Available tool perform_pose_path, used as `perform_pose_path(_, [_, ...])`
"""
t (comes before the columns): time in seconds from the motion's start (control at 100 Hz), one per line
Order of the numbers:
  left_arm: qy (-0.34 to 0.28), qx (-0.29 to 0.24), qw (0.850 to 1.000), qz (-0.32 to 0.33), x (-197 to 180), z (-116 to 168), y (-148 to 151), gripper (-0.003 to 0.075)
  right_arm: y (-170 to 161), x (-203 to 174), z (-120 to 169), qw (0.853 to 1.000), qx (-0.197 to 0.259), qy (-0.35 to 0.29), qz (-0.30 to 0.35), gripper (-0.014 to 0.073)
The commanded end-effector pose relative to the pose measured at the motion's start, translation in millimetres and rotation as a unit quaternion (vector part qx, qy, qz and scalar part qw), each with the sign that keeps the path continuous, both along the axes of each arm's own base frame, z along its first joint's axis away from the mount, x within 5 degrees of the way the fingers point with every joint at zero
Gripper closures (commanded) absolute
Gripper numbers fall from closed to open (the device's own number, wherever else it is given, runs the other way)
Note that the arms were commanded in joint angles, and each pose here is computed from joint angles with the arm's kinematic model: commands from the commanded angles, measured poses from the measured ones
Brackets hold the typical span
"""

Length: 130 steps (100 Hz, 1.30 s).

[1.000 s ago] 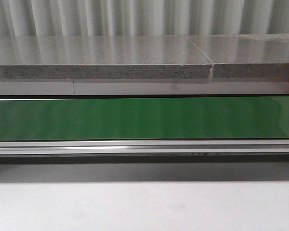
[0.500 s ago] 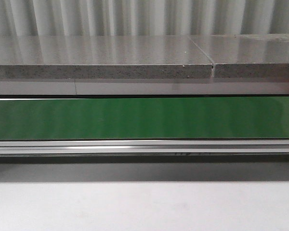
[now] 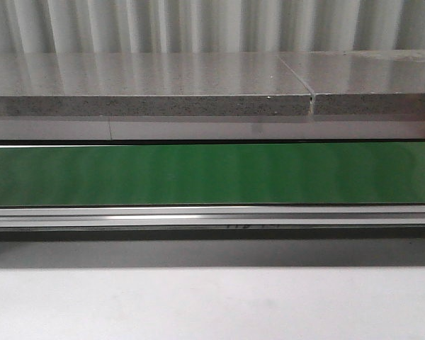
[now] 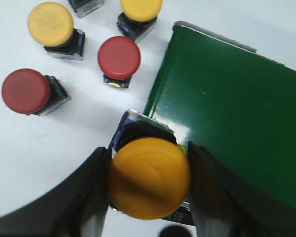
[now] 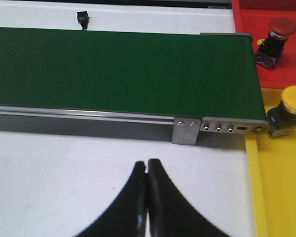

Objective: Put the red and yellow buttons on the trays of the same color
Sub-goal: 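Lift the yellow button onto the belt and open the left gripper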

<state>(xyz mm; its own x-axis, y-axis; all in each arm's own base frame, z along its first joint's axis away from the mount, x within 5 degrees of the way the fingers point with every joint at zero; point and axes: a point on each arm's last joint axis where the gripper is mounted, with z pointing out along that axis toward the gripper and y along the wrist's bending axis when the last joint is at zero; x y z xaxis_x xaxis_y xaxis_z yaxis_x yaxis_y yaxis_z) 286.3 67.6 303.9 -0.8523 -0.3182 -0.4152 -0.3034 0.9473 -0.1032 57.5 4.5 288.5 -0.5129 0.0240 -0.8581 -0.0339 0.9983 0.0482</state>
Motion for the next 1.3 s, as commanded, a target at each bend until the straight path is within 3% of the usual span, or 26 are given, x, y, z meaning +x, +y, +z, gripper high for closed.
perform_pose_path(0.0, [-0.047, 0.009, 0.999, -0.021, 2, 23, -13, 0.0491, -1, 3, 12, 0.999, -0.007, -0.038, 0.000, 0.0661])
perform_pose_path(0.17, [-0.034, 0.006, 0.998, -0.047, 13, 13, -25, 0.0491, -1, 3, 12, 0.999, -0.007, -0.038, 0.000, 0.0661])
perform_pose_path(0.52, [0.012, -0.005, 0.999, -0.049, 26, -12, -24, 0.0479, -1, 3, 12, 0.999, -0.007, -0.038, 0.000, 0.0661])
perform_pose_path(0.59, [0.014, -0.006, 0.999, -0.049, 26, -14, -24, 0.0409, -1, 3, 12, 0.999, -0.007, -0.038, 0.000, 0.0661])
perform_pose_path(0.71, [0.001, -0.011, 0.999, -0.047, 28, -8, -24, 0.0192, -1, 3, 12, 0.999, -0.007, -0.038, 0.000, 0.0661])
perform_pose_path(0.76, [-0.014, -0.020, 0.999, -0.045, 31, -3, -26, 0.0152, -1, 3, 12, 0.999, -0.007, -0.038, 0.000, 0.0661])
perform_pose_path(0.87, [-0.053, -0.046, 0.996, -0.051, 36, 12, -31, 0.0162, -1, 3, 12, 0.999, -0.007, -0.038, 0.000, 0.0661])
perform_pose_path(1.03, [-0.070, -0.042, 0.995, -0.052, 35, 27, -31, 0.0177, -1, 3, 12, 0.999, -0.007, -0.038, 0.000, 0.0661])
perform_pose_path(1.29, [-0.026, -0.017, 0.999, -0.030, 22, 26, -10, 0.0177, -1, 3, 12, 0.999, -0.007, -0.038, 0.000, 0.0661])
